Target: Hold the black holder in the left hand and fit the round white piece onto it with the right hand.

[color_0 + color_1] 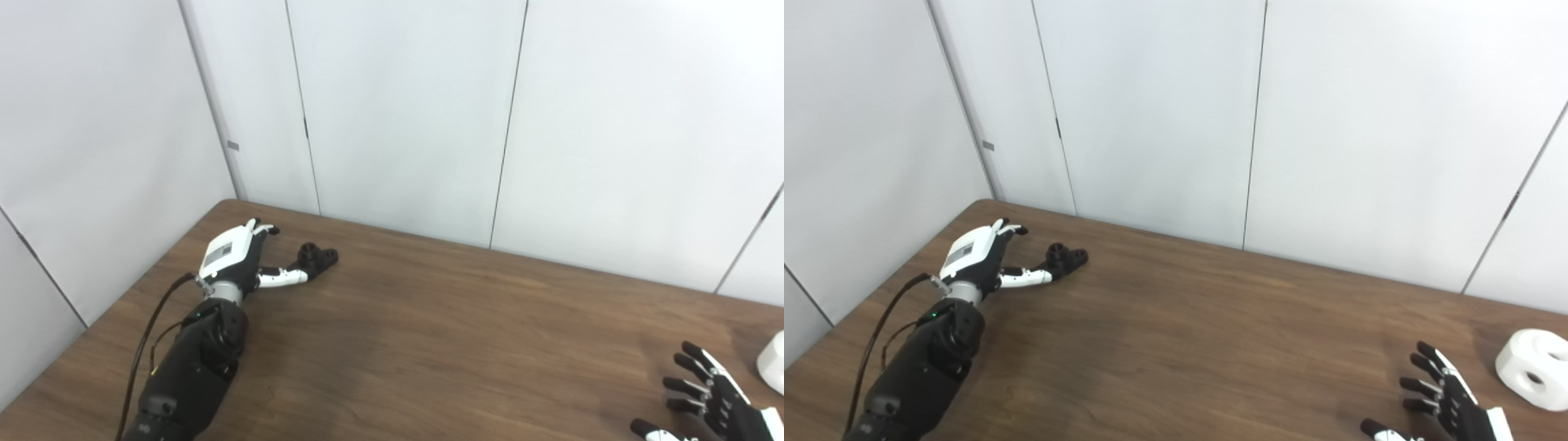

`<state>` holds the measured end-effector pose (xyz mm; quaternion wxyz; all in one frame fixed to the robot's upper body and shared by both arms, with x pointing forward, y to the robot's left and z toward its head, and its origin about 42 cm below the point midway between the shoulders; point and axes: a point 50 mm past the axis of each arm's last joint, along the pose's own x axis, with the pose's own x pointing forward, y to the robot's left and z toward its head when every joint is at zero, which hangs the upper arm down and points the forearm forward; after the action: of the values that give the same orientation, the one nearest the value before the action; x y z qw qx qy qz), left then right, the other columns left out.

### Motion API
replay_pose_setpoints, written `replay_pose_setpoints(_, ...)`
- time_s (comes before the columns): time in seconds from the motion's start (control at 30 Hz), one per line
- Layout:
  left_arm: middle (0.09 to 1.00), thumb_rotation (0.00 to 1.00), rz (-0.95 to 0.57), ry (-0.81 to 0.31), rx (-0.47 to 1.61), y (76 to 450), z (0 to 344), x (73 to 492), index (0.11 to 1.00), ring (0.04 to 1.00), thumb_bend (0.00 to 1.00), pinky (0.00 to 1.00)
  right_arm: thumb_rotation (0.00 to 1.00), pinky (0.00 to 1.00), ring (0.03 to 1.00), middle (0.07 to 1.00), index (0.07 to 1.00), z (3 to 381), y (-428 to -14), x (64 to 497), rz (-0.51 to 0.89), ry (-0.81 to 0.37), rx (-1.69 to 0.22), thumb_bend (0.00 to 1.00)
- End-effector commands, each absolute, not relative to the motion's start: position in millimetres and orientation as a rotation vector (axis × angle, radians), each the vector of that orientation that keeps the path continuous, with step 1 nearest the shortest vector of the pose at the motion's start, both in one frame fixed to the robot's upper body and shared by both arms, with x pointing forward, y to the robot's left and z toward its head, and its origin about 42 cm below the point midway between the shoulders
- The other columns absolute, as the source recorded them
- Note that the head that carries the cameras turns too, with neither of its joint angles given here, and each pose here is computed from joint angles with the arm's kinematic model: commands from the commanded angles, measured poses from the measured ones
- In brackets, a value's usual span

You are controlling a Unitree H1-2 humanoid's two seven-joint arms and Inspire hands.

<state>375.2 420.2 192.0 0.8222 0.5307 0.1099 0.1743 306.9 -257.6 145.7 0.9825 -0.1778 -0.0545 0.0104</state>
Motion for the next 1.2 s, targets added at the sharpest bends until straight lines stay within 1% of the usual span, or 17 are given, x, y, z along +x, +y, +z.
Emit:
replay_pose_setpoints(0.0, 1.000, 0.49, 0.434, 0.163, 1.175, 425, 215, 386, 0.858, 1.000, 1.00, 0.94, 0.00, 0.65, 0.743, 0.864, 0.879, 163, -260, 309, 0.020, -0.197, -0.376, 0.64)
replay_pose_setpoints(0.1, 1.000, 0.46, 0.439, 0.177, 1.191, 425, 208, 388, 0.855, 1.000, 1.00, 0.95, 0.00, 0.65, 0.749, 0.863, 0.881, 163, -261, 309, 0.021, -0.198, -0.380, 0.64)
replay_pose_setpoints(0.2, 1.000, 0.44, 0.440, 0.189, 1.191, 425, 201, 390, 0.852, 1.000, 0.99, 0.94, 0.00, 0.63, 0.732, 0.859, 0.879, 164, -261, 309, 0.022, -0.199, -0.390, 0.64)
replay_pose_setpoints(0.3, 1.000, 0.44, 0.436, 0.194, 1.183, 423, 196, 392, 0.846, 1.000, 0.98, 0.93, 0.00, 0.64, 0.736, 0.863, 0.883, 165, -261, 308, 0.024, -0.195, -0.387, 0.63)
replay_pose_setpoints(0.5, 1.000, 0.44, 0.430, 0.206, 1.171, 419, 188, 396, 0.842, 1.000, 0.98, 0.95, 0.00, 0.65, 0.744, 0.864, 0.882, 165, -262, 307, 0.024, -0.193, -0.386, 0.63)
replay_pose_setpoints(0.63, 1.000, 0.43, 0.430, 0.217, 1.157, 418, 183, 399, 0.839, 1.000, 0.97, 0.95, 0.00, 0.64, 0.737, 0.859, 0.880, 166, -263, 307, 0.025, -0.196, -0.388, 0.63)
replay_pose_setpoints(0.9, 1.000, 0.39, 0.440, 0.197, 1.092, 415, 174, 405, 0.832, 1.000, 0.94, 0.92, 0.00, 0.65, 0.747, 0.862, 0.888, 165, -263, 307, 0.020, -0.187, -0.405, 0.64)
replay_pose_setpoints(1.0, 1.000, 0.37, 0.443, 0.184, 1.086, 414, 172, 407, 0.818, 1.000, 0.93, 0.90, 0.00, 0.63, 0.734, 0.853, 0.878, 164, -263, 307, 0.018, -0.192, -0.410, 0.65)
replay_pose_setpoints(1.17, 1.000, 0.36, 0.447, 0.177, 1.081, 413, 171, 411, 0.810, 1.000, 0.91, 0.91, 0.00, 0.63, 0.730, 0.849, 0.872, 164, -264, 305, 0.015, -0.188, -0.412, 0.65)
